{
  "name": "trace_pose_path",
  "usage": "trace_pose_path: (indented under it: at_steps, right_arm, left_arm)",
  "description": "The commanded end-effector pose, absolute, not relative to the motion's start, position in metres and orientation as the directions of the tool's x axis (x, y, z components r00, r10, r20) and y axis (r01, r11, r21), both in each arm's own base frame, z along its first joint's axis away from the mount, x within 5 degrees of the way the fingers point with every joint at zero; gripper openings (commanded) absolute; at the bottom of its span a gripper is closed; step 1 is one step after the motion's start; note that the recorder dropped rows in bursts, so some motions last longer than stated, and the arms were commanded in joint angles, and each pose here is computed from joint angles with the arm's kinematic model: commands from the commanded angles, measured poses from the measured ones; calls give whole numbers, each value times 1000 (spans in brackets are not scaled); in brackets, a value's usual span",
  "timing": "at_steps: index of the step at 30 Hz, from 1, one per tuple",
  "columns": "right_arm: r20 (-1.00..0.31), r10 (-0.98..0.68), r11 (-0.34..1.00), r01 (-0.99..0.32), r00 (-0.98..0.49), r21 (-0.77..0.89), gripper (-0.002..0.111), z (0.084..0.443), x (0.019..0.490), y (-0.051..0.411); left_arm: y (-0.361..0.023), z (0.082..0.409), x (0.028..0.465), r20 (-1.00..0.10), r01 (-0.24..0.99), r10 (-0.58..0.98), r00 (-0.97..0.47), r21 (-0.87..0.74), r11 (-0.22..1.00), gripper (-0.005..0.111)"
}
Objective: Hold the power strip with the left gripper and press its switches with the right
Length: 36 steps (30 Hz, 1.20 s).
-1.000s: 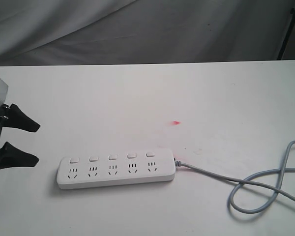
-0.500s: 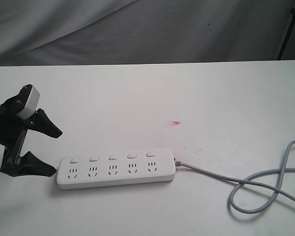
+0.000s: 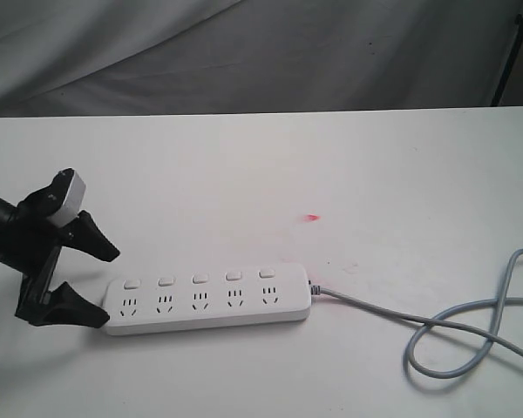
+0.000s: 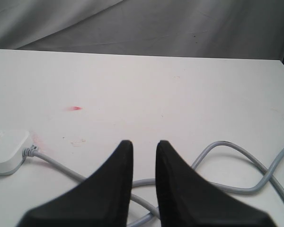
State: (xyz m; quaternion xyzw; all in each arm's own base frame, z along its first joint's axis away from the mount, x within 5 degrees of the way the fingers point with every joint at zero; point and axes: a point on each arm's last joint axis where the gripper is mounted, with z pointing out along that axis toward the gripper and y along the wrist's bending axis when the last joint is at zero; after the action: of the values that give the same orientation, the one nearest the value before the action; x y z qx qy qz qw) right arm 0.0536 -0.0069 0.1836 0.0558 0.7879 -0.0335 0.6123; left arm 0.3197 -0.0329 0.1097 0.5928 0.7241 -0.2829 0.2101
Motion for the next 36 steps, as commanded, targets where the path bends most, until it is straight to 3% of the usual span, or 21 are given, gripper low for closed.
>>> trace_pose_path:
  at_steps: [1,24,26,27,29,32,34,36]
  right_arm:
    - [-970,39,992,129,-238,8,17,183,53,-7]
    - [-970,37,992,129,-238,6,17,183,53,-7]
    - [-970,40,992,129,-238,9,17,183,53,-7]
    - [-970,40,992,129,-238,9,17,183,53,-7]
    - [-970,40,992,129,-238,9,17,183,53,-7]
    - [-970,40,992,129,-238,9,17,183,53,-7]
    - [-970,40,992,129,-238,9,17,183,53,-7]
    - [-970,40,992,129,-238,9,17,183,53,-7]
  left_arm:
    - [-47,110,320,-644,982,744,-180,-155,104,104]
    - [-48,93,317,-612,979,771,-176,-188,74,104]
    - [-48,93,317,-611,980,772,-176,-187,75,100]
    - [-48,93,318,-613,979,770,-178,-187,78,95]
    - [-48,93,317,-612,979,771,-177,-187,77,71]
    - [-47,93,317,-608,980,775,-171,-187,70,25]
    - [-47,93,317,-607,980,776,-170,-187,69,9]
    - [-47,93,317,-606,980,778,-169,-186,67,3]
